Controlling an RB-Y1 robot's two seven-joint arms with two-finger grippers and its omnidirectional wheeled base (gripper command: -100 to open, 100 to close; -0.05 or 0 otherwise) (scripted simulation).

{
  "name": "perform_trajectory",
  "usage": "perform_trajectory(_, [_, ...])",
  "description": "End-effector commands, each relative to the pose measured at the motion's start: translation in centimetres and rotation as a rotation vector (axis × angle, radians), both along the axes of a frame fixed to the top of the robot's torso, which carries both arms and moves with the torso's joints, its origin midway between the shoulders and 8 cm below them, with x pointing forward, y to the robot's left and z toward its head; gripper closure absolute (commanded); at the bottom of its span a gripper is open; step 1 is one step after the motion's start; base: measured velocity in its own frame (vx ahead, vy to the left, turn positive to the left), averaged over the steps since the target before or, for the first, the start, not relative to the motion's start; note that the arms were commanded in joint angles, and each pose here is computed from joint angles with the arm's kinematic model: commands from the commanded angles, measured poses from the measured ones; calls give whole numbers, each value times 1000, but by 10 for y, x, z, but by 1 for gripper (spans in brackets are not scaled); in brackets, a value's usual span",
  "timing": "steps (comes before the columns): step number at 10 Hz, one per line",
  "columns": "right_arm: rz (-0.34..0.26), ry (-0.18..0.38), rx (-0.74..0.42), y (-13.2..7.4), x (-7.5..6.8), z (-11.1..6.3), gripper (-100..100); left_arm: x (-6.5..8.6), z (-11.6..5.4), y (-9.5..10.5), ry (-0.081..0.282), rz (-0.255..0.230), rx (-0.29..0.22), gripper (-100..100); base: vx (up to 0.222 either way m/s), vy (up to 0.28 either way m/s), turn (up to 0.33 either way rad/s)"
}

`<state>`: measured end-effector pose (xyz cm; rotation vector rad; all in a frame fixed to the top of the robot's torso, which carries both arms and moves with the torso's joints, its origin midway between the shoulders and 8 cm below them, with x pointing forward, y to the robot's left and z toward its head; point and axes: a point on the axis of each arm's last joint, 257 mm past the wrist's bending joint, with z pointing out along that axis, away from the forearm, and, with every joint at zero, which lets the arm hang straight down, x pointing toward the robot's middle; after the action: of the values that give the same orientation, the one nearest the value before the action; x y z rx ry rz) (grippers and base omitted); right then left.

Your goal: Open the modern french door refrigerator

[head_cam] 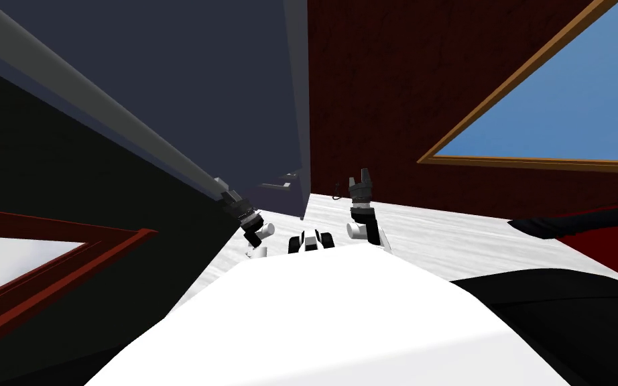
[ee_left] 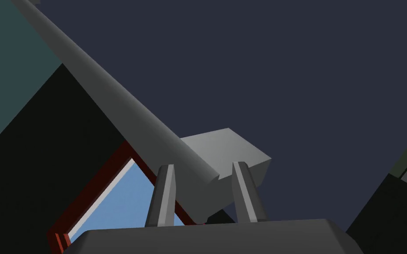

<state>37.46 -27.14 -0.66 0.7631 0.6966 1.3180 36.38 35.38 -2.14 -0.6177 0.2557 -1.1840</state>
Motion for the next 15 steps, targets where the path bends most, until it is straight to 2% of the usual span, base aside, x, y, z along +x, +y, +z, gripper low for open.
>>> perform_trajectory(1, [0,0,0,0,0,0,0,-16,12,14,-36,68,14,100,-52,-258,119])
perform_trajectory(5, [0,0,0,0,0,0,0,-38,19,37,-56,173,21,100,-23,-290,128])
perform_trajectory(6, [0,0,0,0,0,0,0,-25,15,38,-16,153,2,-100,-1,-127,71])
perform_trajectory(14, [0,0,-1,0,0,0,0,-11,52,40,-14,134,-16,-100,-9,18,10])
perform_trajectory(15, [0,0,-1,0,0,0,0,-9,46,39,-4,132,-19,-100,0,0,0])
